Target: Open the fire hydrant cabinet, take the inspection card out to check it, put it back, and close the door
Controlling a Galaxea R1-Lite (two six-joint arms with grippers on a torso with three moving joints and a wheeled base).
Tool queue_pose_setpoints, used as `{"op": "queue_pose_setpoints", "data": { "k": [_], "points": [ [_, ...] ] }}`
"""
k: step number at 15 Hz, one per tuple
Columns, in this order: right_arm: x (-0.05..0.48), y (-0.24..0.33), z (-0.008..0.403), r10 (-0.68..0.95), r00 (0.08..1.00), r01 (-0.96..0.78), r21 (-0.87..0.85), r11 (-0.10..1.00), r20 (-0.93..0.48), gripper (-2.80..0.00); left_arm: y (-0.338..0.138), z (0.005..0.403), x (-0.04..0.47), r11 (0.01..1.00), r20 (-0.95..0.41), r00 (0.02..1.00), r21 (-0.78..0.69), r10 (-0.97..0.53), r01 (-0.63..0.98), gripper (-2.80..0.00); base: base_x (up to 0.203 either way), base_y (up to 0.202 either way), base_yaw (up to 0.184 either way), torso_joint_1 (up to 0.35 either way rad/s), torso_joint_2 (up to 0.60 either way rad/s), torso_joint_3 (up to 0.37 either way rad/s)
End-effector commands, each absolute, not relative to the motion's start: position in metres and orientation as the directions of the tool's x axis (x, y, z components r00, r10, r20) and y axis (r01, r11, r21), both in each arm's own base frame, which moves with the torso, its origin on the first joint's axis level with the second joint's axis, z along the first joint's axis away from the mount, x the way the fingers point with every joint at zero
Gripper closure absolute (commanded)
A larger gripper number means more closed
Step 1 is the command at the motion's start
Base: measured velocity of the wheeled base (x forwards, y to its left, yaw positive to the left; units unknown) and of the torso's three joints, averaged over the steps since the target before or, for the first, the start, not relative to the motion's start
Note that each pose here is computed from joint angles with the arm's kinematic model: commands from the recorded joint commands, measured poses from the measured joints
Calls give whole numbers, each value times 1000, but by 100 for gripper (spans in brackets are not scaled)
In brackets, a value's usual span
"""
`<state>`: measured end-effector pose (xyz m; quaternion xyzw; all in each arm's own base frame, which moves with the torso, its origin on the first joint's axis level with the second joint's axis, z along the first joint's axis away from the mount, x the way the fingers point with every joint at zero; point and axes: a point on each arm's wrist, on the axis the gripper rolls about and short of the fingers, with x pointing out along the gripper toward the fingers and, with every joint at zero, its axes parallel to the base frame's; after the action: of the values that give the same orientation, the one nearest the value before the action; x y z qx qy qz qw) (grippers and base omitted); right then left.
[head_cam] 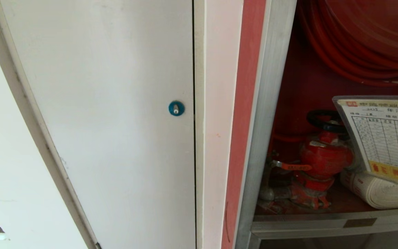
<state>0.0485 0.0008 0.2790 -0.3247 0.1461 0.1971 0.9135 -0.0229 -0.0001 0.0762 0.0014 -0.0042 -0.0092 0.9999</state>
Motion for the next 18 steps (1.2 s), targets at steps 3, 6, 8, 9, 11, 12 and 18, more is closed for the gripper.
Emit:
{"op": "queue_pose_setpoints", "data": {
  "k": [3, 6, 8, 9, 11, 12, 18],
  "points": [
    [81, 10, 276, 614, 667, -723, -165, 671, -422, 0, 0, 76, -23, 1000, 8, 1000, 3, -18, 18, 0, 0, 0, 0, 0, 0, 0],
    [101, 32, 279, 805, 451, -849, 92, 520, -385, 0, 0, 76, -23, 1000, 8, 1000, 3, -18, 18, 0, 0, 0, 0, 0, 0, 0],
    [115, 50, 282, 870, 342, -898, 149, 414, -355, 0, 0, 76, -23, 1000, 8, 1000, 3, -18, 18, 0, 0, 0, 0, 0, 0, 0],
    [124, 60, 282, 891, 302, -912, 170, 374, -338, 0, 0, 76, -23, 1000, 8, 1000, 3, -18, 18, 0, 0, 0, 0, 0, 0, 0],
    [141, 78, 284, 921, 259, -926, 197, 323, -290, 0, 0, 76, -23, 1000, 8, 1000, 3, -18, 18, 0, 0, 0, 0, 0, 0, 0],
    [145, 82, 283, 927, 250, -928, 204, 312, -281, 0, 0, 76, -23, 1000, 8, 1000, 3, -18, 18, 0, 0, 0, 0, 0, 0, 0],
    [160, 94, 264, 946, 194, -947, 201, 249, -261, 0, 0, 76, -23, 1000, 8, 1000, 3, -18, 18, 0, 0, 0, 0, 0, 0, 0]
  ]
}}
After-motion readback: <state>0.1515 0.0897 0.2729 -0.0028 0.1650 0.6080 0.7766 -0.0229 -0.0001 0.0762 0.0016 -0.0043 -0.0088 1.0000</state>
